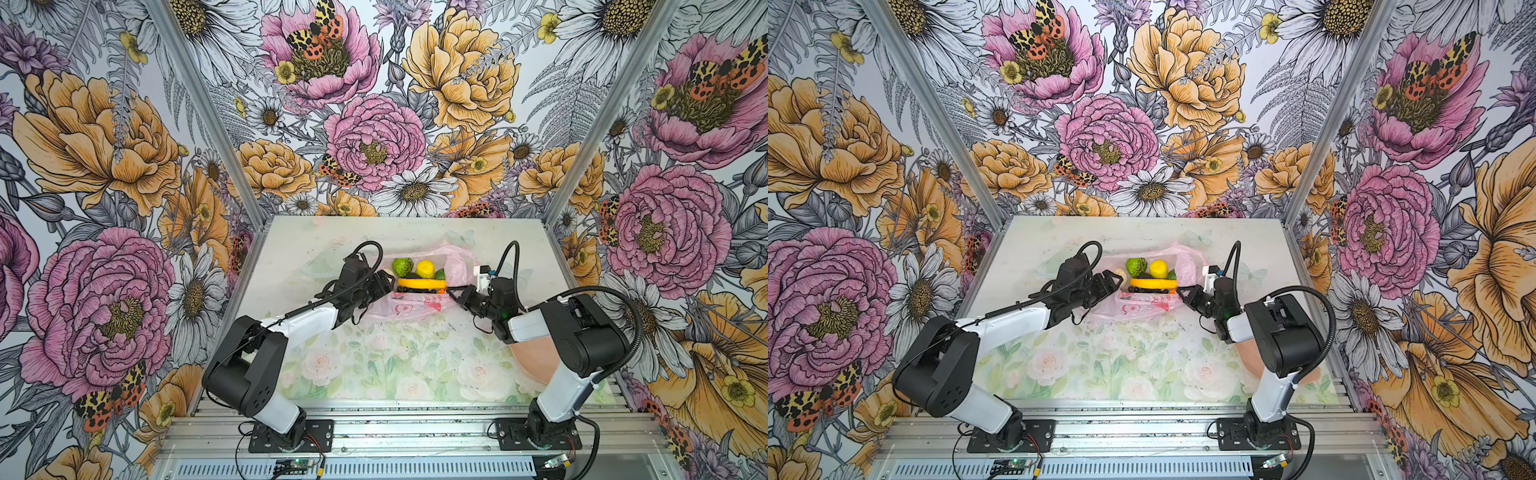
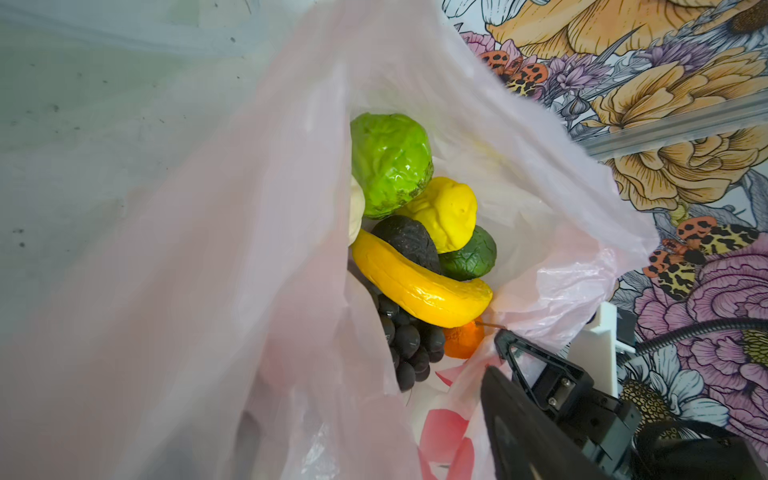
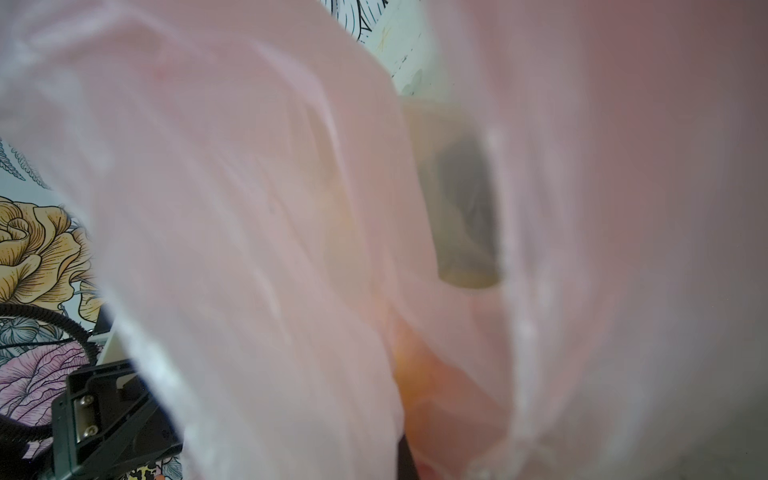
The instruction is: Take the fake fruits out of the plastic bag
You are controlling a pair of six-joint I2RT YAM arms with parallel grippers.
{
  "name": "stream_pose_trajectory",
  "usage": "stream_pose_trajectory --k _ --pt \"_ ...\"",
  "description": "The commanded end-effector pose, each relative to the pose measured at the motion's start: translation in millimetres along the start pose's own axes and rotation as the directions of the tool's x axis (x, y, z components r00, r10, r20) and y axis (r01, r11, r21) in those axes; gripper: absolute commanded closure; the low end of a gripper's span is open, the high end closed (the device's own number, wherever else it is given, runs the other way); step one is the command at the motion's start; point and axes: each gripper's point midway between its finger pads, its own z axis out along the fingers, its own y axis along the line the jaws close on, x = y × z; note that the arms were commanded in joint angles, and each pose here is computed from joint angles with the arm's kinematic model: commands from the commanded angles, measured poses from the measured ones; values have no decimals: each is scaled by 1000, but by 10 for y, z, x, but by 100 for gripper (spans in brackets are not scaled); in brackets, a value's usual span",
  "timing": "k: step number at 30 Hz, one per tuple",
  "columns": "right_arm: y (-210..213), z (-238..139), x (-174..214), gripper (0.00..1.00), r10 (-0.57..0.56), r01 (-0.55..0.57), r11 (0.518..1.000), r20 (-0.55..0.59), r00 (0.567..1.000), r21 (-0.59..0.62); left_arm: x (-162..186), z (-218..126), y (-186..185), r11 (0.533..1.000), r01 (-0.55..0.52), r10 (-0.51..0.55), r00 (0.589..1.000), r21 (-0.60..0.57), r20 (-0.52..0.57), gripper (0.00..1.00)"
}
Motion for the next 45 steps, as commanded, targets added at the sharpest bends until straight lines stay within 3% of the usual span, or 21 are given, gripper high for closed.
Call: stream_pose_trajectory --k 1,6,11,16,24,34,40,42,45 --pt "197 -34 -63 100 -88 89 996 28 996 -17 100 74 143 996 -14 11 999 -85 -41 23" --pt "202 -70 -89 100 -108 108 994 34 994 9 188 142 180 995 -37 29 996 -90 -85 40" --pt "123 -122 -250 100 -74 73 997 75 994 23 203 21 291 997 -35 30 997 -72 -65 76" --pt "123 -84 -398 100 -54 55 998 100 994 -5 256 -39 391 1000 -14 14 999 2 -37 97" --pt "53 155 -674 100 -21 27 999 137 990 -43 403 104 612 994 64 -61 997 87 -36 100" --pt "361 695 -927 100 -96 100 993 74 993 -58 447 234 317 994 -32 39 998 106 -57 100" --pt "163 447 -855 40 -82 74 993 88 993 94 535 270 216 994 -95 99 993 63 -58 94" --pt "101 344 -792 31 -75 62 988 86 994 144 551 265 244 994 -105 106 993 33 -53 89" --pt "46 233 -666 24 -55 40 981 76 996 191 562 259 266 993 -118 118 992 10 -50 82"
